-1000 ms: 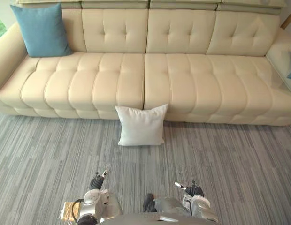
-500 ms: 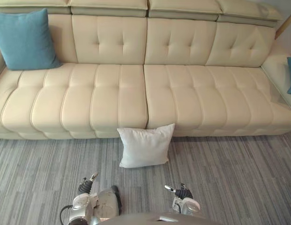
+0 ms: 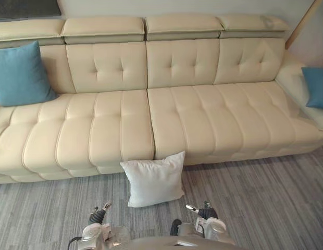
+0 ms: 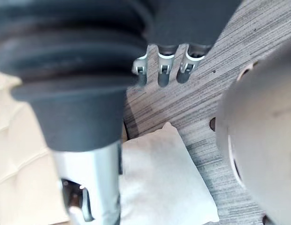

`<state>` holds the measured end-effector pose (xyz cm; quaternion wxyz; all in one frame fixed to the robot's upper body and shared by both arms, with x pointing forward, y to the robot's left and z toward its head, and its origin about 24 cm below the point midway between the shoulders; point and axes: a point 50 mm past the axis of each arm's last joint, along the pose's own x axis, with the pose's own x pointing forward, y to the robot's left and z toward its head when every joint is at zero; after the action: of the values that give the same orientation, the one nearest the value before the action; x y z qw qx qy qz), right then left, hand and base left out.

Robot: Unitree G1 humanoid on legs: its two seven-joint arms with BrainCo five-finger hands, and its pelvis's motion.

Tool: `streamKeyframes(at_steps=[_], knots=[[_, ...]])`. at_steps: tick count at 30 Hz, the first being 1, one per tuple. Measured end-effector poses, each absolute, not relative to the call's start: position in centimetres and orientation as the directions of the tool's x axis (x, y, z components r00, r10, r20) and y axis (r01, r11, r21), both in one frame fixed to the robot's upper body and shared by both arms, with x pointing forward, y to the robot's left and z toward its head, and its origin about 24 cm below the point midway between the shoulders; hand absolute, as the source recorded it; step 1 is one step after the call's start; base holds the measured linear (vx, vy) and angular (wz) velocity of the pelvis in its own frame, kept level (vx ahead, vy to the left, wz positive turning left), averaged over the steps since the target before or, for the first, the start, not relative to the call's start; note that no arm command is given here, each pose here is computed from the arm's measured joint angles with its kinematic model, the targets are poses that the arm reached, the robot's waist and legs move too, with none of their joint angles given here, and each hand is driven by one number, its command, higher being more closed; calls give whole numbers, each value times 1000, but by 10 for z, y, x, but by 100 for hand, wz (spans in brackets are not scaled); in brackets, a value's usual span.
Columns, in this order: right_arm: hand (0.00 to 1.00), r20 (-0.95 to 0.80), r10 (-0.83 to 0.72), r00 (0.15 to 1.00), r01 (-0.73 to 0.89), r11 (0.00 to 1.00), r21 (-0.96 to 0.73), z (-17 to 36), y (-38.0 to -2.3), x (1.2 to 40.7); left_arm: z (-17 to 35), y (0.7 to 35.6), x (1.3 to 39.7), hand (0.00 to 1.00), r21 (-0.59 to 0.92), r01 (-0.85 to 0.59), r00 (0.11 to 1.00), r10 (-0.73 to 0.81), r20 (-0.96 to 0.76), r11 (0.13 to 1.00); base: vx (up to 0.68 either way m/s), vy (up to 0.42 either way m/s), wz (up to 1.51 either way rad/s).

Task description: Pick up cushions and gather them together orderly.

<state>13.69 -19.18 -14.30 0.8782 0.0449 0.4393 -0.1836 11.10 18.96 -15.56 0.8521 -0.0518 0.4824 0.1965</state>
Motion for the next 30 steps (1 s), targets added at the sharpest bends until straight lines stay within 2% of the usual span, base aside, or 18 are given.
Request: streamKeyframes(at_steps=[8, 15, 24, 30], knots=[[0, -806, -302, 509, 390, 916, -97, -147, -197, 122, -156, 192, 111, 0, 112, -369, 457, 285, -842, 922, 71, -65, 41], [0, -827, -308, 470, 402, 909, -110, -152, -200, 112, -157, 193, 109, 0, 139, -300, 456, 269, -848, 944, 35, 0, 7], [0, -820, -308, 483, 388, 914, -115, -151, -200, 115, -157, 193, 108, 0, 153, -264, 458, 263, -849, 952, -30, 51, 1], [0, -784, -331, 525, 391, 912, -124, -143, -205, 128, -152, 187, 123, 0, 141, -221, 516, 239, -822, 965, -114, -7, 28]])
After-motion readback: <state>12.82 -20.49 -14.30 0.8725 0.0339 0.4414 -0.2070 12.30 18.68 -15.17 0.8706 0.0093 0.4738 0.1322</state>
